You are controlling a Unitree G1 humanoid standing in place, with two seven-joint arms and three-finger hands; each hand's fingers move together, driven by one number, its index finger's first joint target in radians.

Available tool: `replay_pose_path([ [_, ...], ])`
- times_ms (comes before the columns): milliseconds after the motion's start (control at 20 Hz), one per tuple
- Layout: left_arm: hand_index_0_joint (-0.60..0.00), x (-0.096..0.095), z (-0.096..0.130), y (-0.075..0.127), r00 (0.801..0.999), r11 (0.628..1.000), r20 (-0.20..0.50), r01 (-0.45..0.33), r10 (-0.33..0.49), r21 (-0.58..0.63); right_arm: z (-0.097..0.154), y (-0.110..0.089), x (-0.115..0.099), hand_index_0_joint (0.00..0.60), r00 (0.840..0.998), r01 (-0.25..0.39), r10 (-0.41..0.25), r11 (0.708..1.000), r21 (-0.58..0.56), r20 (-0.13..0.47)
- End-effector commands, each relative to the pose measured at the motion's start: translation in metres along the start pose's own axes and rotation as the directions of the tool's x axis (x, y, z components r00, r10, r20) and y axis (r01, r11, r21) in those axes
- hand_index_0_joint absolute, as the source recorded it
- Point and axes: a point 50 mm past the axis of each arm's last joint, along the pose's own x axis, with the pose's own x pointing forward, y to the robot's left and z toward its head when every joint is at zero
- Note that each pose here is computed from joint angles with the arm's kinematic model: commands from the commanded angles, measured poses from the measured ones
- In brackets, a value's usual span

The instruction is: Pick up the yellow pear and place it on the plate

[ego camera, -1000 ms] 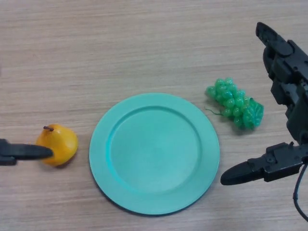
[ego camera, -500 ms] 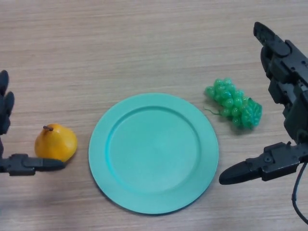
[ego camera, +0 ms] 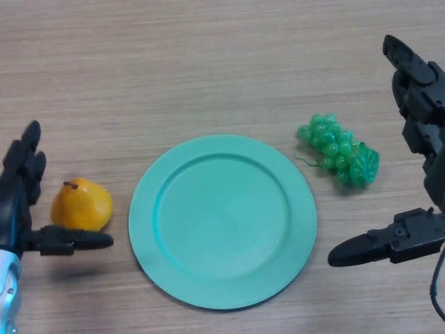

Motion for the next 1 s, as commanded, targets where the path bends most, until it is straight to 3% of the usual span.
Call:
replay_pose_path([
  [50,0.000,0.013,0.042,0.023,0.963,0.996,0.260,-0.082,0.070,0.038,0.031,-0.009,-0.007,0.000,0.979,0.037,-0.029,0.999,-0.033,0.202],
  [150,0.000,0.014,0.039,0.021,0.962,0.997,0.264,-0.076,0.068,0.020,0.032,-0.010,-0.008,0.000,0.978,0.050,-0.042,0.998,-0.033,0.206],
  [250,0.000,0.013,0.041,0.018,0.945,0.995,0.318,-0.089,0.073,0.035,0.032,-0.010,-0.011,0.000,0.977,0.060,-0.052,0.998,-0.034,0.207],
  [350,0.000,0.011,0.036,0.010,0.942,0.980,0.336,-0.075,0.010,0.182,0.034,-0.010,-0.012,0.000,0.976,0.067,-0.059,0.997,-0.031,0.209],
  [400,0.000,0.012,0.035,0.010,0.945,0.981,0.327,-0.071,0.009,0.178,0.035,-0.011,-0.012,0.000,0.975,0.073,-0.063,0.997,-0.038,0.213],
  [550,0.000,0.016,0.040,0.017,0.932,0.979,0.349,-0.151,0.094,0.140,0.036,-0.010,-0.014,0.000,0.971,0.089,-0.074,0.994,-0.057,0.228],
  [750,0.000,0.017,0.040,0.019,0.929,0.968,0.340,-0.204,0.146,0.143,0.039,-0.009,-0.016,0.000,0.970,0.100,-0.088,0.994,-0.043,0.226],
  [800,-0.099,0.017,0.040,0.019,0.930,0.968,0.336,-0.205,0.147,0.142,0.039,-0.009,-0.016,0.000,0.970,0.100,-0.089,0.994,-0.041,0.225],
  [950,-0.499,0.014,0.037,0.023,0.924,0.956,0.334,-0.249,0.186,0.155,0.039,-0.008,-0.015,0.000,0.974,0.097,-0.088,0.995,-0.030,0.209],
  [1000,-0.582,0.012,0.035,0.026,0.918,0.951,0.337,-0.271,0.210,0.148,0.040,-0.006,-0.016,0.000,0.976,0.091,-0.084,0.996,-0.024,0.201],
])
